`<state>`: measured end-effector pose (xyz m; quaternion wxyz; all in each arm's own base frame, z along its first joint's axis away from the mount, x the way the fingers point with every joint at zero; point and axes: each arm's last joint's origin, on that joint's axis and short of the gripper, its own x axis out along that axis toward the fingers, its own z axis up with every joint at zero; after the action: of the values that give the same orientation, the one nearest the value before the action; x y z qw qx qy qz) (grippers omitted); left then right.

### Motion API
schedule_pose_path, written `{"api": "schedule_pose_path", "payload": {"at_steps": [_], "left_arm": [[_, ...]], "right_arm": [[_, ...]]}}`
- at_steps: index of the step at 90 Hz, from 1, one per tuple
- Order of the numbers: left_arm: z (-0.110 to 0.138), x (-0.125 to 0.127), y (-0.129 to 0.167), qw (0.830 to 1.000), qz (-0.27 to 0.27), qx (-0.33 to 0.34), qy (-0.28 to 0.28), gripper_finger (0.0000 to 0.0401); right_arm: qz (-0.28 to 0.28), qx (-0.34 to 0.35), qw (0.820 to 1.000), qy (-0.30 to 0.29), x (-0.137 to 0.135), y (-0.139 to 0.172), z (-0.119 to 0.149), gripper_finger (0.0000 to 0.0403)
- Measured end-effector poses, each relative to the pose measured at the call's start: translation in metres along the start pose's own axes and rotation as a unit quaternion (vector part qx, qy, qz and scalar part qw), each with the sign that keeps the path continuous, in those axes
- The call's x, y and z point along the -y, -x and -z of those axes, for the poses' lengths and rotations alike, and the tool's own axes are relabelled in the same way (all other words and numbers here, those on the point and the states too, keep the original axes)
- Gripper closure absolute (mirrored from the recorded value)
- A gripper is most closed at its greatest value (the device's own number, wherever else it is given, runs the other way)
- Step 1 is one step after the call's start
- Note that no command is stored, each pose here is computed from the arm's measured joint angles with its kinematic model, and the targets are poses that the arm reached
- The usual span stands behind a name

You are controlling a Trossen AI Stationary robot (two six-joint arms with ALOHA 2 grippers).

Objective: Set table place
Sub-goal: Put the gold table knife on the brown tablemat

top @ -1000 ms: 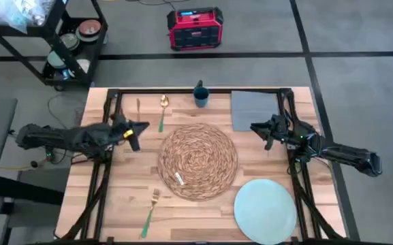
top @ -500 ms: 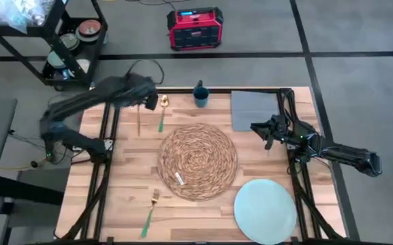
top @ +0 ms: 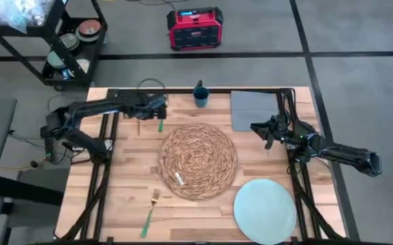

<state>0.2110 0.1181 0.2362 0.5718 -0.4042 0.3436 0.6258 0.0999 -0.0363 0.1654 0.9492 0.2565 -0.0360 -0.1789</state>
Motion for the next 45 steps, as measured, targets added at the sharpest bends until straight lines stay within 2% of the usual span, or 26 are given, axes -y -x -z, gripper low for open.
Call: {"api": "schedule_pose_path", "payload": {"at_steps": [8,15,24,31,45], "left_arm": [[0.012,-0.023,-0.003,1.0,0.024,-0.003,0.011,0.0401],[0.017,-0.039,-0.006,0.997,0.065,-0.022,0.017,0.0397],[0.019,-0.05,-0.005,0.992,0.125,-0.008,-0.004,0.038],[0.017,-0.055,-0.008,0.991,0.123,-0.002,-0.054,0.0359],[0.009,-0.059,-0.012,0.986,0.13,-0.016,-0.103,0.0303]], "right_arm": [[-0.001,0.0,1.0,0.0,0.0,0.0,0.0,0.0332],[-0.001,0.0,1.0,0.0,0.0,0.0,0.0,0.0332],[-0.001,0.0,1.0,-0.001,0.0,0.0,0.0,0.0332],[-0.001,0.0,1.0,-0.005,0.0,0.0,0.0,0.0332],[-0.001,-0.001,0.999,-0.038,0.0,0.0,0.0,0.0332]]}}
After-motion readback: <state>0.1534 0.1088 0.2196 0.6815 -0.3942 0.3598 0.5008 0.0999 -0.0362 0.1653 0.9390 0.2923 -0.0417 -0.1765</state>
